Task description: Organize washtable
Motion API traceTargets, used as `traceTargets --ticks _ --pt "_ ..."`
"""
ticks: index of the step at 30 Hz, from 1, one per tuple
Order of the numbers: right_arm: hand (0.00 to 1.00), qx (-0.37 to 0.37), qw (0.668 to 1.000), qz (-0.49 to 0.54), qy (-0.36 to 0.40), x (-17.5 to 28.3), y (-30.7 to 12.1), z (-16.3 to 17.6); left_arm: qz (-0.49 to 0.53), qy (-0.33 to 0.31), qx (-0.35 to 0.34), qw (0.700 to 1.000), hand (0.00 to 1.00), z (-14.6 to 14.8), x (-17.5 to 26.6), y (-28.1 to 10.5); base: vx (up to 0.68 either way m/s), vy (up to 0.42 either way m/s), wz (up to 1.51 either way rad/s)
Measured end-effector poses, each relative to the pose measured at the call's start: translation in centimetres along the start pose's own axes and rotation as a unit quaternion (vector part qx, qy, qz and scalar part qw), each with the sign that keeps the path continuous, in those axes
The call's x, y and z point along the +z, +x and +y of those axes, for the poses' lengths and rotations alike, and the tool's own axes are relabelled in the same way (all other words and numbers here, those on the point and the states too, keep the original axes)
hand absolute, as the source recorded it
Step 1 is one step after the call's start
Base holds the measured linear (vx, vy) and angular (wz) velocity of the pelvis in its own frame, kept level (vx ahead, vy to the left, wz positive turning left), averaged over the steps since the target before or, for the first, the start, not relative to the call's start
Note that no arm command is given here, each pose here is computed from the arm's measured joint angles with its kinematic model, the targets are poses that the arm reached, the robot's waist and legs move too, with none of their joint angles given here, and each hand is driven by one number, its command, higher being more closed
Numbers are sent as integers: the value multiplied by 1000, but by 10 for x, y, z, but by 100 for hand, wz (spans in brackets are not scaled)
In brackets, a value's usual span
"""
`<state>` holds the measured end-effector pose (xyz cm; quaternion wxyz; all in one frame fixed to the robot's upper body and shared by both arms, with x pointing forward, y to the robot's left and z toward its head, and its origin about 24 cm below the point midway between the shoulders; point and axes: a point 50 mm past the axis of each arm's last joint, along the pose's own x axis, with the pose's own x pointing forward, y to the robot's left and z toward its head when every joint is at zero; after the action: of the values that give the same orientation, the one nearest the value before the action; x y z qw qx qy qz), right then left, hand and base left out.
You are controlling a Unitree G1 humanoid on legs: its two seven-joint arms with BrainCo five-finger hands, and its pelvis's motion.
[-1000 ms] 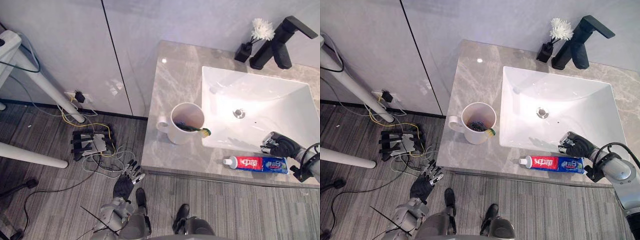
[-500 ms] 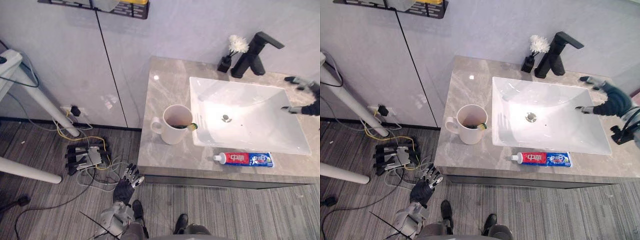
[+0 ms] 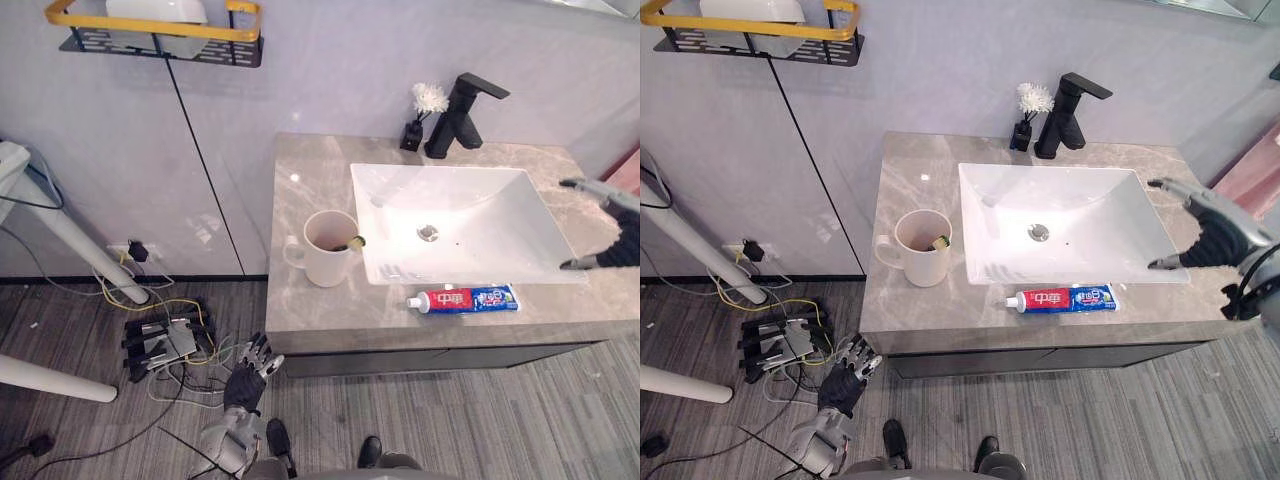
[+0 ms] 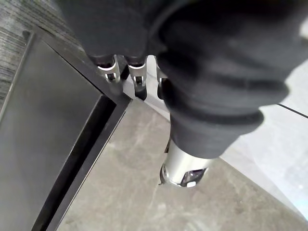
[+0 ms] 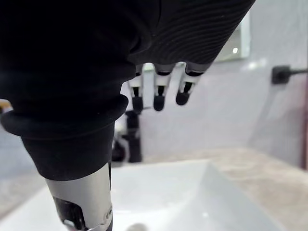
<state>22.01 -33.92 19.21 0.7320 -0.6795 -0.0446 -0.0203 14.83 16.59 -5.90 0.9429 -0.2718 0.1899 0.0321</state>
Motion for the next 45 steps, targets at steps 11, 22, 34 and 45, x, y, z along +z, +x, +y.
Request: traceTargets --ticks 11,22,34,45 --pt "0 85 986 -8 -143 -7 -25 77 25 37 11 999 0 6 -9 -5 6 9 -6" --pt "0 19 999 -41 -9 17 -9 69 27 38 13 999 0 5 -12 -3 10 5 3" --pt "0 -170 961 -94 199 36 17 -14 26 3 11 1000 0 -6 -18 -1 31 3 12" --pt "0 -82 955 -85 272 32 11 7 32 -10 4 999 0 -8 -21 -1 0 0 0"
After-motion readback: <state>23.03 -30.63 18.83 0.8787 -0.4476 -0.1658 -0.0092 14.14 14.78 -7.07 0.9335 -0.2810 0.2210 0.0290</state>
